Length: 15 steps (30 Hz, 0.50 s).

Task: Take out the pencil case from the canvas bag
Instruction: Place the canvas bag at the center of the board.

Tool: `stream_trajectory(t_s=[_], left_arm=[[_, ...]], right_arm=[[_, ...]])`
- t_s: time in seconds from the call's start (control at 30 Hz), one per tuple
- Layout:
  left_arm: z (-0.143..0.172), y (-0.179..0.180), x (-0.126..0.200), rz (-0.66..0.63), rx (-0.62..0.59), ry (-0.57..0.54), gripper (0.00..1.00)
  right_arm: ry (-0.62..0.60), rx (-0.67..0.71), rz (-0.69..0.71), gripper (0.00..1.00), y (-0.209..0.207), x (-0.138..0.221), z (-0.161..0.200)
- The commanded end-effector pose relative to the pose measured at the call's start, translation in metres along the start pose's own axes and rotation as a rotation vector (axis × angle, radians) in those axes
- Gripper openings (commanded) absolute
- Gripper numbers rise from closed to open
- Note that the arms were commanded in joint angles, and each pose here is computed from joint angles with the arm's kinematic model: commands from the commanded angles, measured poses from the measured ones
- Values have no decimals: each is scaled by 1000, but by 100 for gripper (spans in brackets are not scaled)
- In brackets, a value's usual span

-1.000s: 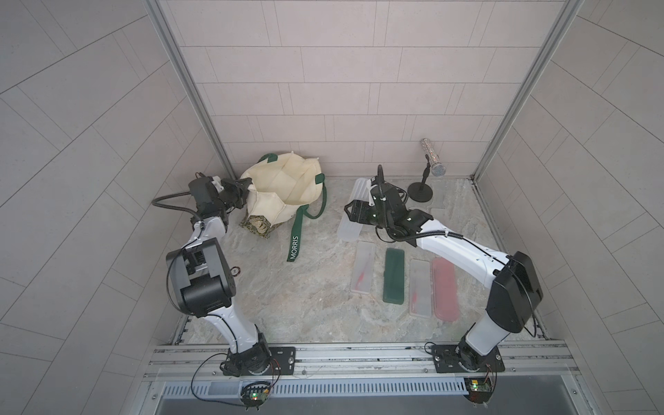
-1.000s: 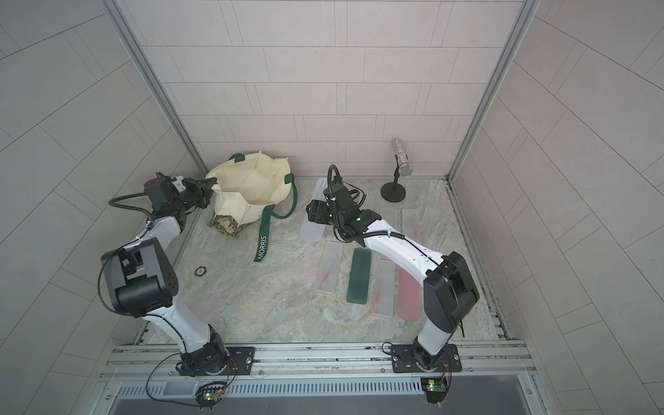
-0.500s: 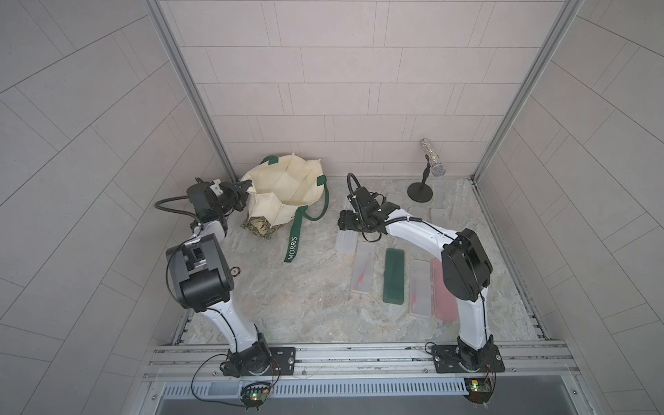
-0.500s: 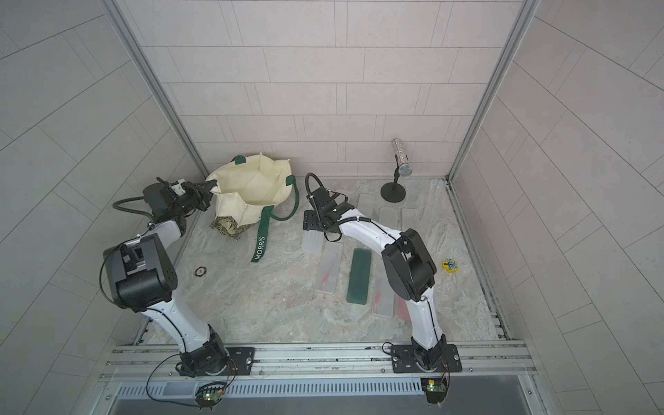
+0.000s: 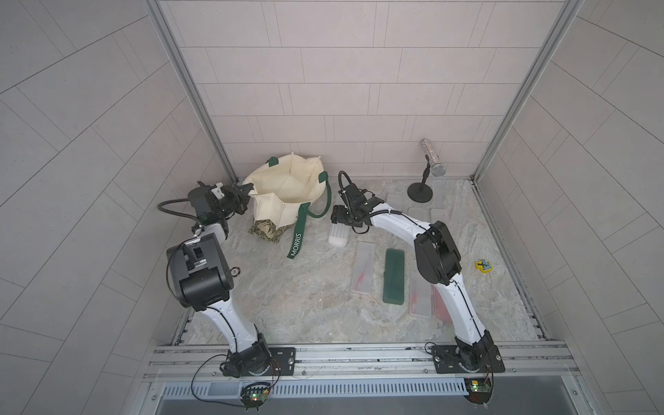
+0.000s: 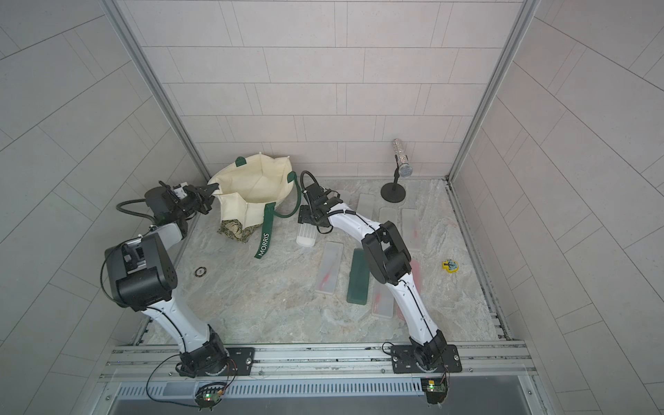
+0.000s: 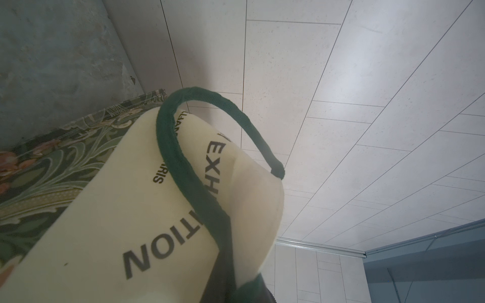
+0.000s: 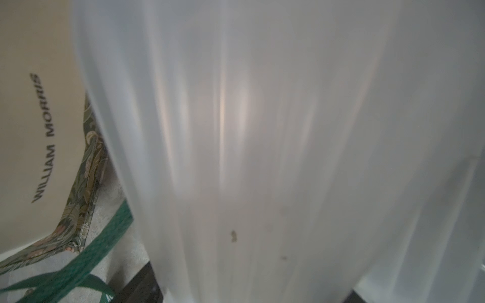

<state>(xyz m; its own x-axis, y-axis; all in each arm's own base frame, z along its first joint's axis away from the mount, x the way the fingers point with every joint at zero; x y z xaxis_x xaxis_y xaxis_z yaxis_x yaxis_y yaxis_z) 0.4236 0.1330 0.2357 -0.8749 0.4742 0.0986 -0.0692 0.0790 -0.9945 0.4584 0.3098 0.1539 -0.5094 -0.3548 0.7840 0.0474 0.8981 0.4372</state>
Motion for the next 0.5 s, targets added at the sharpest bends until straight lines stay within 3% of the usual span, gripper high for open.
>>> stream_trajectory(t_s=[0.0,0.3,0.47], left_arm=[[-4,-1,2,22,-28,-1,0],[-4,9,1,-13,-34,-6,0],[0,18,4,-110,-77,-5,0]], right_arm=[[-2,-53,12,61,-11,-16,-10],[2,-103,17,64,-28,-41,-22],[12,-124,-43,72,-24,-47,-29]])
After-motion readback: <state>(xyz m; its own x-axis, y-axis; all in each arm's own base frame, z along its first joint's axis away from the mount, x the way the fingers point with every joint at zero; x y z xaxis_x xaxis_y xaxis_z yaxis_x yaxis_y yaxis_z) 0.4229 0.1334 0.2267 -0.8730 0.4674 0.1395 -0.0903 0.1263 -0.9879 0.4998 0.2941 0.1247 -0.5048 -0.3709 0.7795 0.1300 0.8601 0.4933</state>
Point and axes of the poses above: each gripper's point midway between its finger pads, its own x axis back along the fingers, its own y axis along the line the jaws close on, z = x × y, the point moved 9 cm from there along x, back along the fingers, and after that the axes turned 4 degrees about -x, right-handed, at the moved point
